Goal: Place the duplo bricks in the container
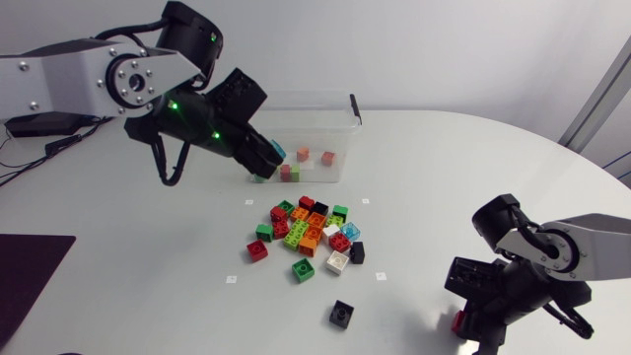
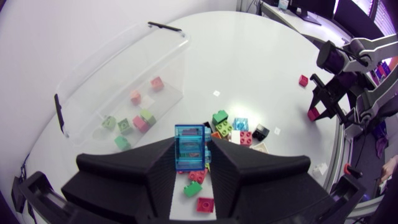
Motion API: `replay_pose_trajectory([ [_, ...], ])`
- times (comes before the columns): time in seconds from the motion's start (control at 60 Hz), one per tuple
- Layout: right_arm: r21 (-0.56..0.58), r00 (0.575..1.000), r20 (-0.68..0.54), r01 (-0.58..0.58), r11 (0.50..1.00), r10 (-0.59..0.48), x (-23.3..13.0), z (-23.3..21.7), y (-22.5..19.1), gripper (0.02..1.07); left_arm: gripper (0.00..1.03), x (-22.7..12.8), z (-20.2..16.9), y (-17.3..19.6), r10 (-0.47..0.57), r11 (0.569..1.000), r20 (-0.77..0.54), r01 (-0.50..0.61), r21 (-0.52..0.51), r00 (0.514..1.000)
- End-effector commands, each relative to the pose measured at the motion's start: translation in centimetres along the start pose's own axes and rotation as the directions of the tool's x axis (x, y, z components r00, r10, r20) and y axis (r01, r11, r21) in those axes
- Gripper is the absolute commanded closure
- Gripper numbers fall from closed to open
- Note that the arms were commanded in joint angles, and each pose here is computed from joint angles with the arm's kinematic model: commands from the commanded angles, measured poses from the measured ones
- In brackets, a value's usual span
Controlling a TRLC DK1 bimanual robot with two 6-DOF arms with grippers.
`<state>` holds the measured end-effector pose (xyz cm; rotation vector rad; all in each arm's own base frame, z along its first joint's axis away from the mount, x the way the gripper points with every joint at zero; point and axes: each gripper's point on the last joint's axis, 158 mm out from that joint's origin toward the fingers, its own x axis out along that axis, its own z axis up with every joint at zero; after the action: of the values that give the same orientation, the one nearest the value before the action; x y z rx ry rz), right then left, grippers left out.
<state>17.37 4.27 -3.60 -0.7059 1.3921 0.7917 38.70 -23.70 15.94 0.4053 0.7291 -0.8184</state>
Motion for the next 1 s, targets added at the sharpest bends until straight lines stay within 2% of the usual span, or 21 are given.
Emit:
replay_pose_trajectory([
  [0.0, 0.006, 0.998, 0.038, 0.044, 0.999, -0.044, -1.7, 1.3, -1.5, 0.78, 0.84, 0.5, 1.7, 1.3, 0.014, 0.998, 0.036, -0.012, -0.055, 0.999],
  [0.2, 0.055, 0.986, 0.14, 0.082, 0.995, -0.089, -5.5, 4.9, -3.7, 0.78, 0.84, 1.7, 4.6, 4.3, 0.059, 0.991, 0.101, -0.046, -0.128, 0.993],
  [0.4, 0.116, 0.957, 0.268, 0.085, 0.99, -0.114, -9.6, 9.6, -5.8, 0.78, 0.84, 3.2, 7.1, 8.0, 0.103, 0.981, 0.139, -0.077, -0.178, 0.985],
  [0.567, 0.146, 0.932, 0.341, 0.08, 0.986, -0.126, -11.6, 13.1, -6.8, 0.78, 0.81, 4.1, 8.4, 11.5, 0.166, 0.965, 0.152, -0.129, -0.229, 0.974],
  [0.717, 0.154, 0.912, 0.388, 0.083, 0.985, -0.137, -12.9, 15.9, -7.5, 0.78, 0.65, 4.6, 8.7, 13.7, 0.209, 0.95, 0.151, -0.164, -0.265, 0.966],
  [0.9, 0.159, 0.886, 0.44, 0.084, 0.984, -0.147, -14.0, 19.2, -8.0, 0.78, 0.2, 5.5, 8.0, 14.9, 0.225, 0.942, 0.133, -0.181, -0.282, 0.965],
  [0.983, 0.171, 0.868, 0.471, 0.084, 0.982, -0.157, -15.0, 20.7, -8.7, 0.78, 0.11, 5.4, 7.4, 14.8, 0.224, 0.941, 0.117, -0.183, -0.285, 0.967],
])
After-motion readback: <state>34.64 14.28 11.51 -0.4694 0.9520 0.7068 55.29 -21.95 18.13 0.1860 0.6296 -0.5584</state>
